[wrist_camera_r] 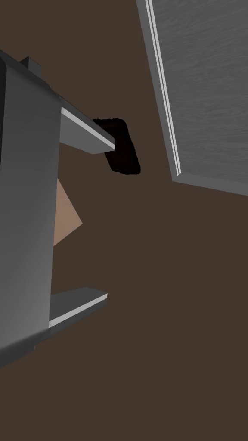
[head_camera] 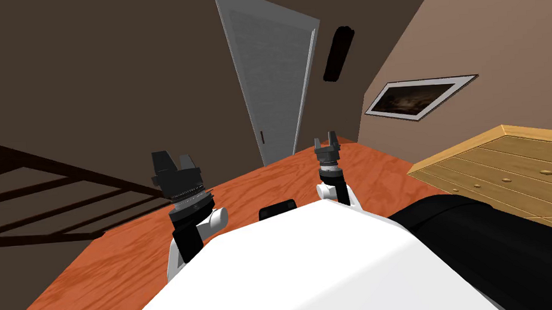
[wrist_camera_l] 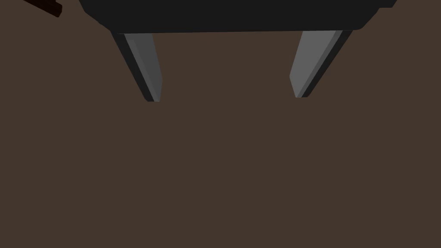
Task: Pull the door open
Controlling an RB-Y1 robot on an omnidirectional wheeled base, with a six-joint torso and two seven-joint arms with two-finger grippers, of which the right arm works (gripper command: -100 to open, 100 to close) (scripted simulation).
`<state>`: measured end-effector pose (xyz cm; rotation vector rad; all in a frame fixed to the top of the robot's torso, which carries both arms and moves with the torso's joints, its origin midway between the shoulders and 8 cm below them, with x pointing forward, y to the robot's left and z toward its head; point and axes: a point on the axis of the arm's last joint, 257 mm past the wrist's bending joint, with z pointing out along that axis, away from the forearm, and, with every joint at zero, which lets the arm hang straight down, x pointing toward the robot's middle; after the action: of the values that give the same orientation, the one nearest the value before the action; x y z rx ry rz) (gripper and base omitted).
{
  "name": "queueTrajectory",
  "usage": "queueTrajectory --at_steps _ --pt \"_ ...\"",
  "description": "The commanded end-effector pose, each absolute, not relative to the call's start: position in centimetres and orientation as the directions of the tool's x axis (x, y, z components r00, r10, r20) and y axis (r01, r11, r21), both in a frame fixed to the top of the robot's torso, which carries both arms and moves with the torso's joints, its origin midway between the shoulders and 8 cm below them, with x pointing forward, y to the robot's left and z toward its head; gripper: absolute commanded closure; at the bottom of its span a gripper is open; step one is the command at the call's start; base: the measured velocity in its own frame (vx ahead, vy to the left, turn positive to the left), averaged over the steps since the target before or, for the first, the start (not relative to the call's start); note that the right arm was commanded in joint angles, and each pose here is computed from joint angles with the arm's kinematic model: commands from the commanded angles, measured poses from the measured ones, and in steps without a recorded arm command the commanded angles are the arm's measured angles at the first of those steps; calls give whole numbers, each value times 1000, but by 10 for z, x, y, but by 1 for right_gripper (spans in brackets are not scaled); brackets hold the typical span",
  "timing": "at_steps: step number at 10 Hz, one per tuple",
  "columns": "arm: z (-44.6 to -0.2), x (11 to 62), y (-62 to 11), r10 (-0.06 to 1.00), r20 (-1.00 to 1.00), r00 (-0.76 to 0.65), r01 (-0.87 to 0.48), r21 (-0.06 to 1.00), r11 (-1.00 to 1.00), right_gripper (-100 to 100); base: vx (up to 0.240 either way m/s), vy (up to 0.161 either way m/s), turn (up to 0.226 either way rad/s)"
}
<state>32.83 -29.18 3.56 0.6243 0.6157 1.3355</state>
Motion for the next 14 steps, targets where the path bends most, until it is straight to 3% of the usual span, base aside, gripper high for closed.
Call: queueTrajectory --at_steps 1,14 --pt "26 335 -294 994 -20 105 -676 732 86 -100 41 -1 135" --pt "-52 381 -314 966 254 -49 -601 765 -232 -100 81 -8 97"
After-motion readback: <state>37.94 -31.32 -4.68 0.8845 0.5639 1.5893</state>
